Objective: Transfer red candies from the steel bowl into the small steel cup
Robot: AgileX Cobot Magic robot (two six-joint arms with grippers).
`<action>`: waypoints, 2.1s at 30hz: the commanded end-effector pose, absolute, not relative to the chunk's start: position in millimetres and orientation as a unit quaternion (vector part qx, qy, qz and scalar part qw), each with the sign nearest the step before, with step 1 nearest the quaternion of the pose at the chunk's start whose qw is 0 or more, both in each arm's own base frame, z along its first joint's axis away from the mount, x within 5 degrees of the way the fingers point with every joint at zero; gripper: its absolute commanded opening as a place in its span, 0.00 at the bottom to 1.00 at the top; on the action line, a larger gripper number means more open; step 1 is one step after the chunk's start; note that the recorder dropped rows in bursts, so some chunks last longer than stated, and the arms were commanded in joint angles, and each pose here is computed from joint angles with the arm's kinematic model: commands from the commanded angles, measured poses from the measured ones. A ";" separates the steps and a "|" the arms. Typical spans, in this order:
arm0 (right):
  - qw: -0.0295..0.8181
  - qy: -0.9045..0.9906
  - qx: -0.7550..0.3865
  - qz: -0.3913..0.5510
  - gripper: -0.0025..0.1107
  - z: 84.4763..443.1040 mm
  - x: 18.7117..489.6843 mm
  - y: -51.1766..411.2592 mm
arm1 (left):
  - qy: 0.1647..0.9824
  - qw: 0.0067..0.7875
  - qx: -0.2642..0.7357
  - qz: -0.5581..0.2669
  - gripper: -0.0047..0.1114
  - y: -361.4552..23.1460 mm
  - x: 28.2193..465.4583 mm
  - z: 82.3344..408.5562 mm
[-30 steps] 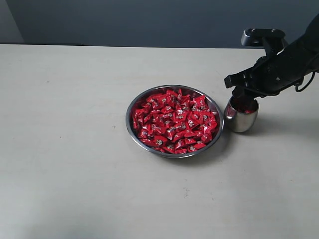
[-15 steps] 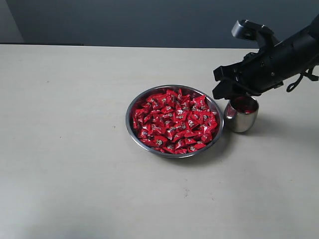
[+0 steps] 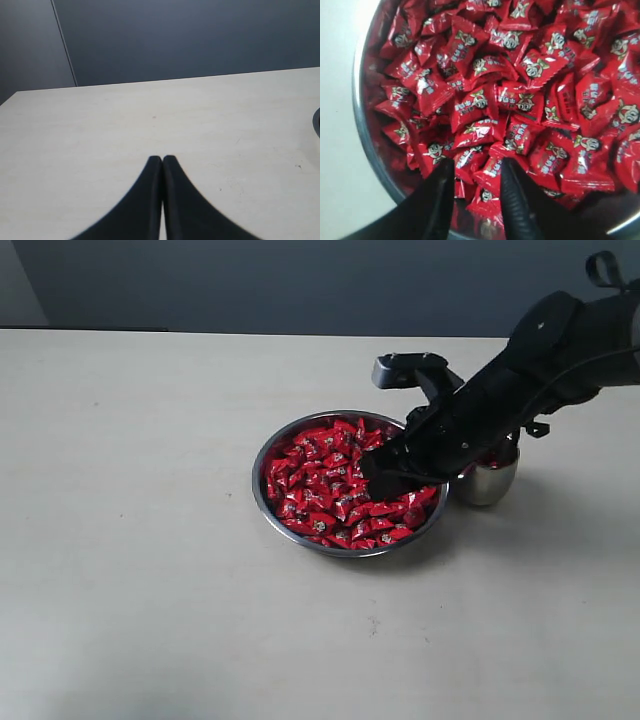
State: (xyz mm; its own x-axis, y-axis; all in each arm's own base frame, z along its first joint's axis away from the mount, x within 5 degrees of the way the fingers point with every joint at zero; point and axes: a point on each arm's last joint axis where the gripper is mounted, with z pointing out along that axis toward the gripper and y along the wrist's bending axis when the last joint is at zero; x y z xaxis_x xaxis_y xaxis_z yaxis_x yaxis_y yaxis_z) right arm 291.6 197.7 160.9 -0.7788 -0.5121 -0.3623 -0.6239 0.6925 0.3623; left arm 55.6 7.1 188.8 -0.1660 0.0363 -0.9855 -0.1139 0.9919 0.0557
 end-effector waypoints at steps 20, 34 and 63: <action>0.068 0.921 -0.326 0.203 0.30 122.3 316.5 207.9 | 0.756 0.652 -0.026 0.060 0.04 7.2 55.1 192.3; 0.059 0.917 -0.342 0.199 0.02 132.6 308.0 222.0 | 0.756 0.652 -0.026 0.060 0.04 7.2 55.1 192.3; 0.082 0.923 -0.308 0.216 0.01 143.7 316.4 220.9 | 0.756 0.652 -0.026 0.060 0.04 7.2 55.1 192.3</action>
